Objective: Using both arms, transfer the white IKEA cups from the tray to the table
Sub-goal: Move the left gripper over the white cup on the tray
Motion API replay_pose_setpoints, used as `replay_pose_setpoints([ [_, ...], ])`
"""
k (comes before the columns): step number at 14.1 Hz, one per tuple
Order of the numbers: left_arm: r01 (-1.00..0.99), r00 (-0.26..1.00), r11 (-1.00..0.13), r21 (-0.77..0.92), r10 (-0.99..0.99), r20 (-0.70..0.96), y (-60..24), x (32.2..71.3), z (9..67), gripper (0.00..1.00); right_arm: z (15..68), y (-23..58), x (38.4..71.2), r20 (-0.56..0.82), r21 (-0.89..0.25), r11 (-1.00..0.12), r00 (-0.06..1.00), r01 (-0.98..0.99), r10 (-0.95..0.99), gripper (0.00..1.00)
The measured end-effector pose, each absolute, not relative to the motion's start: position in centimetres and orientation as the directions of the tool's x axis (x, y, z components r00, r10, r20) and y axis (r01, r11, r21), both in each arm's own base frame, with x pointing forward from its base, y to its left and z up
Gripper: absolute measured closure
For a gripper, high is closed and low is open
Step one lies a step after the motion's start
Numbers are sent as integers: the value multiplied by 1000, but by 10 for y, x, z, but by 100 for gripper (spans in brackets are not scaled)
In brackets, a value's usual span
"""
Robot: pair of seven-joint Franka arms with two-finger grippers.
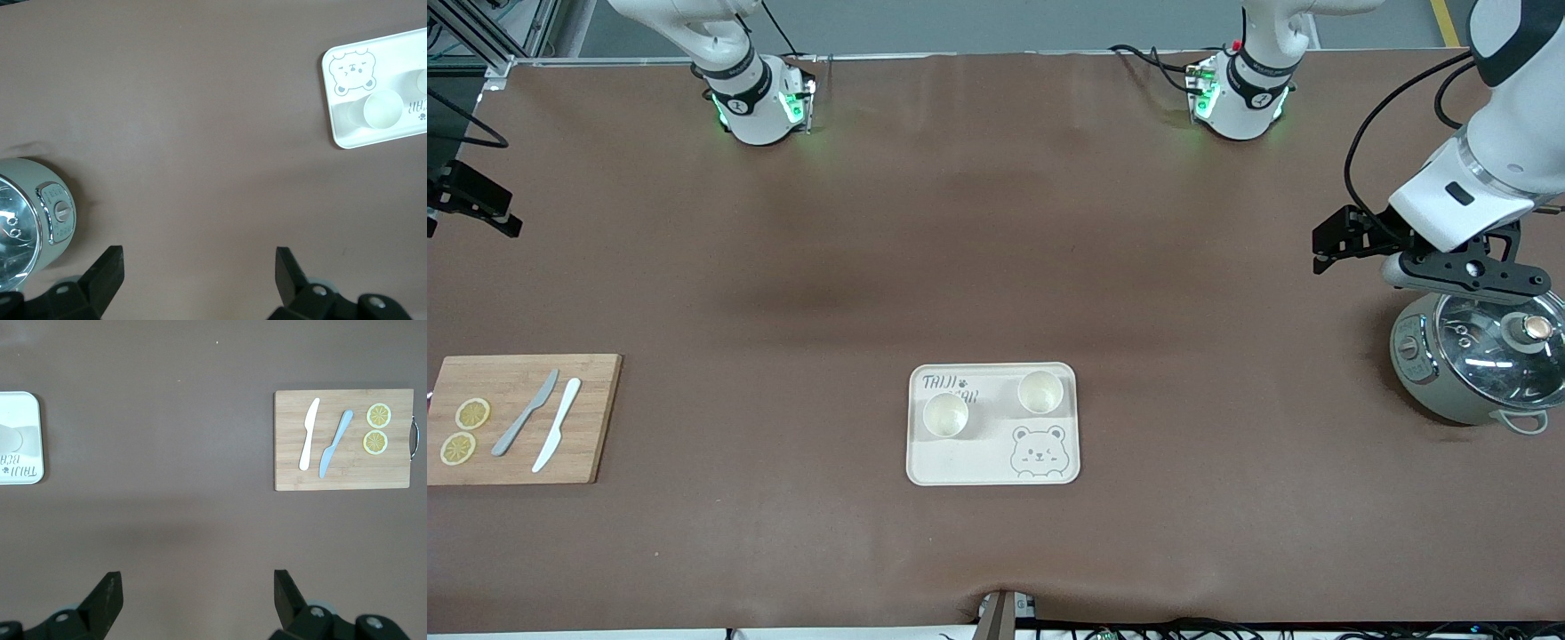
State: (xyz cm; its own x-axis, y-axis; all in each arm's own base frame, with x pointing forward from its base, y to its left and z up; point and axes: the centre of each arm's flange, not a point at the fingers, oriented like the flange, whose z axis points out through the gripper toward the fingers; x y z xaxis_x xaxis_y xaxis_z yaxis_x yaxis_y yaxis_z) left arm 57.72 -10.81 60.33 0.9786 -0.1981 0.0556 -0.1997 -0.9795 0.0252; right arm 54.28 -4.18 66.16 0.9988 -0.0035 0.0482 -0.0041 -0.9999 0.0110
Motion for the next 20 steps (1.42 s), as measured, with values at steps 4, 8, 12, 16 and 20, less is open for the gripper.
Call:
replay_pose_setpoints([
  [4, -197, 979, -980, 25, -195, 55, -108, 577, 603, 0, 662, -42, 543, 48, 11, -1000, 999, -4, -4, 0],
  [8, -173, 983, -984, 30, -171, 60, -115, 587, 588, 0, 661, -42, 543, 48, 11, -1000, 999, -4, -4, 0],
  [12, -156, 986, -984, 91, -150, 68, -133, 614, 544, 0, 659, -42, 544, 43, 11, -1000, 999, -4, -4, 0],
  [16, -47, 998, -990, 131, -42, 36, -184, 641, 498, 0, 659, -42, 545, 43, 11, -1000, 999, -4, -4, 0],
  [20, -21, 1000, -989, 143, -19, 15, -250, 658, 447, 0, 660, -42, 547, 56, 12, -1000, 998, -4, -4, 0],
])
